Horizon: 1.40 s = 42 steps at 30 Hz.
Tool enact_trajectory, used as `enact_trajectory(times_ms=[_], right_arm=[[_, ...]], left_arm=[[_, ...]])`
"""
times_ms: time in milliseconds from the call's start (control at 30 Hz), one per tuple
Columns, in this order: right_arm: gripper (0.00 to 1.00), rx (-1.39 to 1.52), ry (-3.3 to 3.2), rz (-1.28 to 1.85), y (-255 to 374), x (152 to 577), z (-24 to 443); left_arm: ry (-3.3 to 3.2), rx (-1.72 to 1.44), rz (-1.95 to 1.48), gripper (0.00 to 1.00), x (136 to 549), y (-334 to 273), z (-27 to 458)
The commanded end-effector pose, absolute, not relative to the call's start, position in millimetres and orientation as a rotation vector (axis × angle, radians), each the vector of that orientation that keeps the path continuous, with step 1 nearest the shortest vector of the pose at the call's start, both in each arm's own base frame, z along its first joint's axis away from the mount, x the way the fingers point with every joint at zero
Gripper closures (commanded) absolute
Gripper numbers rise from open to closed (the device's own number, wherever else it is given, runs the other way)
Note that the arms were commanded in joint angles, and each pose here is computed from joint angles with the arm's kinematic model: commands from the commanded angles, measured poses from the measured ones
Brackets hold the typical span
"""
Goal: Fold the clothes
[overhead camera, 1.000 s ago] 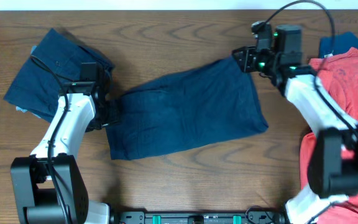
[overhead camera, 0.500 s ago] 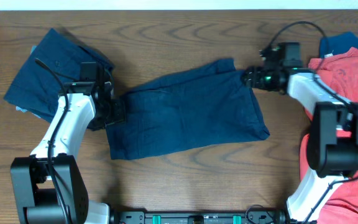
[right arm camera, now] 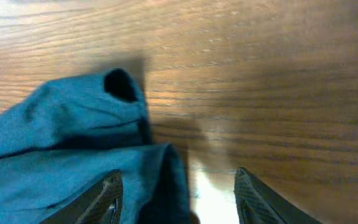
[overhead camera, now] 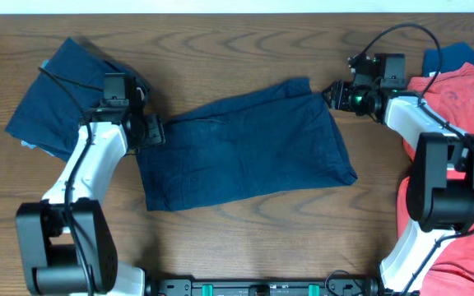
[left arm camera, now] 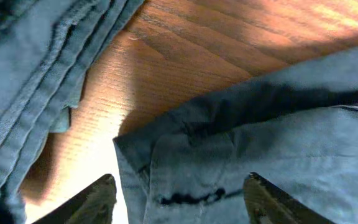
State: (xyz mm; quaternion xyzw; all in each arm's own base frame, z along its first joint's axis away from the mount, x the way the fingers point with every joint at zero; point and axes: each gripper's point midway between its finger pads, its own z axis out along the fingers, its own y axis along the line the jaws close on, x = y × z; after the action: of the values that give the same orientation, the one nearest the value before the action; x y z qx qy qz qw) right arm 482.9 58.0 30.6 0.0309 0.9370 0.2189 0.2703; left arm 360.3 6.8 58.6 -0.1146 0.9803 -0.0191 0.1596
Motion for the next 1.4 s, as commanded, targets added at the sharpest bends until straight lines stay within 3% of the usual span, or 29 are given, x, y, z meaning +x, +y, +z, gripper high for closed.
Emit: enact_trajectory(times_ms=[0, 100, 200, 700, 767, 867, 967, 1200, 1367], right_arm=[[0.45, 0.093, 2.519, 0.584, 59, 488, 26], [0.45, 0.074, 2.505, 0.608, 64, 490, 28], [0.43, 0.056, 2.513, 0.614, 72, 488, 26], [0.42, 0.008, 2.534, 0.545, 93, 491, 1], [0.49, -0.010, 2.522, 0.589, 99, 492, 0], [0.70, -0.065, 2.467, 0.705, 115, 495, 11], [0.99, -0.126, 2.380, 0.819, 127, 500, 33], [0.99, -0.093, 2.292, 0.877, 120, 498, 101], [0.99, -0.142, 2.186, 0.852, 122, 488, 169]], left_arm=[[2.826, -0.337, -0.026, 0.43, 365, 10, 46], [2.867, -0.340, -0.033, 0.62, 361, 8, 34], [2.913, -0.342, -0.058, 0.74, 355, 5, 23], [2.939, -0.348, -0.043, 0.69, 351, 6, 17], [2.938, -0.348, -0.043, 0.69, 351, 6, 17], [2.939, -0.347, -0.043, 0.69, 351, 6, 17], [2.938, -0.348, -0.043, 0.69, 351, 6, 17], [2.939, -0.348, -0.042, 0.69, 351, 6, 17], [2.938, -0.351, -0.039, 0.75, 349, 7, 20]])
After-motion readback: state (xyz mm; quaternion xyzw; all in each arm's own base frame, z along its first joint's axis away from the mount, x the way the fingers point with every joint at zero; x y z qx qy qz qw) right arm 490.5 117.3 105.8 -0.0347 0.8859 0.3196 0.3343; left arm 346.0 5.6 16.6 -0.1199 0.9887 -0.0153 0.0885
